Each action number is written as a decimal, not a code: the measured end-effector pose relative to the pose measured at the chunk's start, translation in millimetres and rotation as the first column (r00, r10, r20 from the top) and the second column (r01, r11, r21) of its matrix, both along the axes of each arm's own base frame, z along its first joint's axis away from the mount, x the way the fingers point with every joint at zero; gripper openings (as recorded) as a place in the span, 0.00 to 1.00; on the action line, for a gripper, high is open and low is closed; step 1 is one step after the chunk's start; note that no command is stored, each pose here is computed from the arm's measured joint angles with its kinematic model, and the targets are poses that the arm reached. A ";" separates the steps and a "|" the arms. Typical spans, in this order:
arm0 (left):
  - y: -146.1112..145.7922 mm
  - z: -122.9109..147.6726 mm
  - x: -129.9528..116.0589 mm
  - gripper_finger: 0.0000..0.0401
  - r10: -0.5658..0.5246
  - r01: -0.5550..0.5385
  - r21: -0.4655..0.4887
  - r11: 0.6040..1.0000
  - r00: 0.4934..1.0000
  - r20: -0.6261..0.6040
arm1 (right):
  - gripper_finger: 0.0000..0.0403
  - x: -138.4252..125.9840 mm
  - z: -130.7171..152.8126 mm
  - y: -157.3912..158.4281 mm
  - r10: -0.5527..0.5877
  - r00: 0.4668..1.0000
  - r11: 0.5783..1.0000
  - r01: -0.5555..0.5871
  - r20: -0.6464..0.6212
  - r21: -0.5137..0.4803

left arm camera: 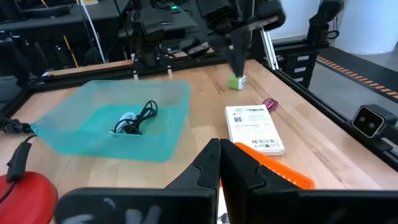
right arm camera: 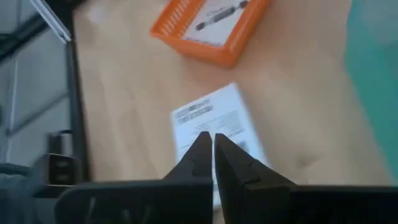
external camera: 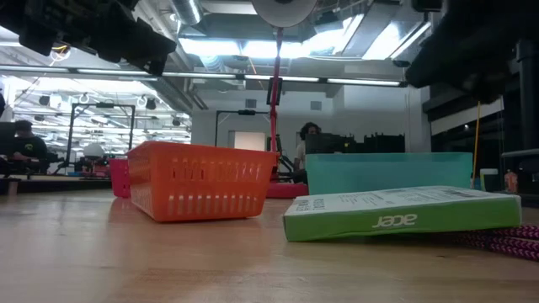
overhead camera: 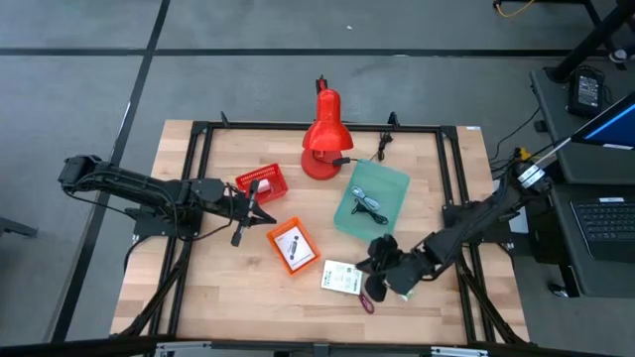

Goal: Pick and place items into bin
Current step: Put the white card reader box into the orange bin

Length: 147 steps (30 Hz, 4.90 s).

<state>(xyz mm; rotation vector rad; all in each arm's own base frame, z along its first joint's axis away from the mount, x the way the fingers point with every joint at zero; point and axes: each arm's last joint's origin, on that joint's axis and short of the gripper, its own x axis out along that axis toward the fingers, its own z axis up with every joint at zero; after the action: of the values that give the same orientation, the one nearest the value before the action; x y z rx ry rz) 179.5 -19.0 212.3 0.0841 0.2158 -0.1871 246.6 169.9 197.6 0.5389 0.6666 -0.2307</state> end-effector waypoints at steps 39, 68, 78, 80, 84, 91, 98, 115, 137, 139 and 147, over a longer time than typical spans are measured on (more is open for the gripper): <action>0.0 0.1 0.0 0.01 0.010 -0.010 -0.043 0.999 1.000 -0.008 | 0.54 -24.1 -2.3 25.6 -0.105 0.994 0.976 0.107 -0.021 0.188; 0.0 -0.4 -0.1 0.01 0.019 -0.021 -0.085 0.996 1.000 -0.023 | 0.57 -24.1 -68.8 50.2 -0.425 0.905 0.869 0.415 -0.021 0.270; -0.1 -0.4 -0.1 0.01 0.017 -0.018 -0.086 0.996 1.000 -0.023 | 0.57 -24.0 -82.8 51.0 -0.479 0.878 0.851 0.460 0.015 0.252; -0.1 -0.4 -0.1 0.01 0.017 -0.018 -0.086 0.996 1.000 -0.023 | 0.57 -23.9 -82.6 50.7 -0.484 0.874 0.850 0.463 0.027 0.249; -0.1 -0.4 -0.1 0.01 0.016 -0.018 -0.086 0.996 1.000 -0.023 | 0.57 -24.7 -83.3 51.0 -0.479 0.878 0.851 0.460 0.013 0.254; -0.1 -0.3 -0.1 0.01 0.018 -0.020 -0.098 0.995 1.000 -0.025 | 0.57 -40.3 -89.2 38.3 -0.463 0.886 0.833 0.421 0.034 0.358; -0.1 -0.3 -0.1 0.01 0.022 -0.026 -0.122 0.992 0.999 -0.031 | 0.53 -49.7 -97.1 25.2 -0.396 0.911 0.840 0.312 0.110 0.445; -0.1 -0.5 -0.1 0.02 0.022 -0.026 -0.119 0.993 0.999 -0.032 | 0.50 -32.7 -99.4 5.1 -0.380 0.923 0.842 0.316 0.065 0.436; 0.0 -2.5 -0.6 0.01 0.023 -0.029 -0.115 0.993 0.998 -0.053 | 0.50 -19.4 -103.5 5.6 -0.357 0.932 0.858 0.300 0.064 0.417; 0.0 -2.4 -0.6 0.01 0.023 -0.029 -0.115 0.993 0.998 -0.052 | 0.50 -17.9 -103.2 5.6 -0.359 0.932 0.856 0.306 0.054 0.417; 0.0 -2.5 -0.6 0.01 0.023 -0.029 -0.115 0.993 0.998 -0.053 | 0.50 -18.4 -106.3 1.1 -0.404 0.915 0.831 0.365 0.003 0.421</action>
<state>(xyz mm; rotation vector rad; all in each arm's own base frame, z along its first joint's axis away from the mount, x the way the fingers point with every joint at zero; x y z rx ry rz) 178.8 -19.1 209.7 -0.0390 0.2570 -0.1760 228.2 171.0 91.2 1.0918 0.5095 -0.4473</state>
